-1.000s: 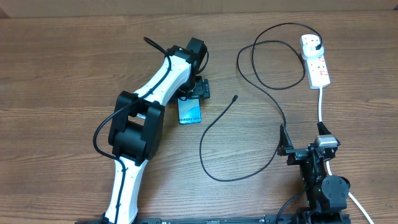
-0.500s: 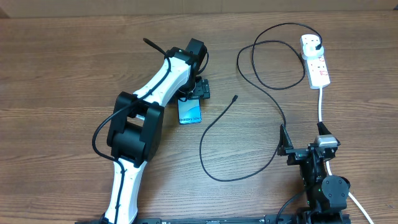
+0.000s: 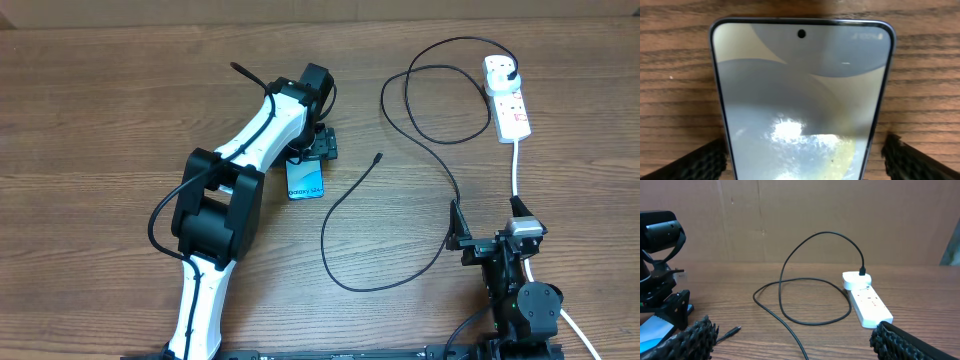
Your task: Plug charger to phone and switch on socket
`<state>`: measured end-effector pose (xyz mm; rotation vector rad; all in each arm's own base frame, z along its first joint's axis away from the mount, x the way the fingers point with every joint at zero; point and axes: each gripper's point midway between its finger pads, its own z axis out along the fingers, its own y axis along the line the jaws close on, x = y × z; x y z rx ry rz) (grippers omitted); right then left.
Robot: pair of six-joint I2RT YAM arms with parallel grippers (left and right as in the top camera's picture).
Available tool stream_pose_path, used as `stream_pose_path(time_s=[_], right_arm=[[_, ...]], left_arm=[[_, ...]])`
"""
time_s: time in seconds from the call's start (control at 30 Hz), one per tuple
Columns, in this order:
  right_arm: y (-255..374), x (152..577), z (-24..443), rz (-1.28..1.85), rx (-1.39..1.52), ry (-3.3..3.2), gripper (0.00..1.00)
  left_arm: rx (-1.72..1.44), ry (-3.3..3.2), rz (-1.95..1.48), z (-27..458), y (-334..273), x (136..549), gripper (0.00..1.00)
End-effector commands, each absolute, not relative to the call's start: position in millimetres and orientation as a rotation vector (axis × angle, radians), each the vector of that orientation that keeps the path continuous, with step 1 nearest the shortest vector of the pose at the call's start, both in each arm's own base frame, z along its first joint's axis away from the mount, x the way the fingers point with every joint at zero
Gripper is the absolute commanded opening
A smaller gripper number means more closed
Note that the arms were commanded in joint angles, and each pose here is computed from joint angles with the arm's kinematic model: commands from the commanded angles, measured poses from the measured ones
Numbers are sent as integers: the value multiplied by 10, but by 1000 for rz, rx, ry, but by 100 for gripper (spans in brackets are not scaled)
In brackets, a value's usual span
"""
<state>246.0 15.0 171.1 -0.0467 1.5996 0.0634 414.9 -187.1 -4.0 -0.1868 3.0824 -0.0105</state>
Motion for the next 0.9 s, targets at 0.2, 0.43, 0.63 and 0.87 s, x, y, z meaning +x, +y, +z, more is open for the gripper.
stream_pose_path(time_s=[0.2, 0.43, 0.63, 0.87], right_arm=[[145, 2460, 1698, 62, -40, 1594, 100], [145, 2460, 1698, 62, -40, 1594, 100], [145, 2460, 1698, 62, -40, 1594, 100], [145, 2460, 1698, 62, -40, 1594, 100]], left_arm=[[-188, 3287, 146, -764, -1741, 3640, 81], [-194, 3294, 150, -760, -1735, 3622, 84], [-195, 3314, 167, -750, -1715, 3571, 83], [-195, 3318, 172, -747, -1709, 3561, 79]])
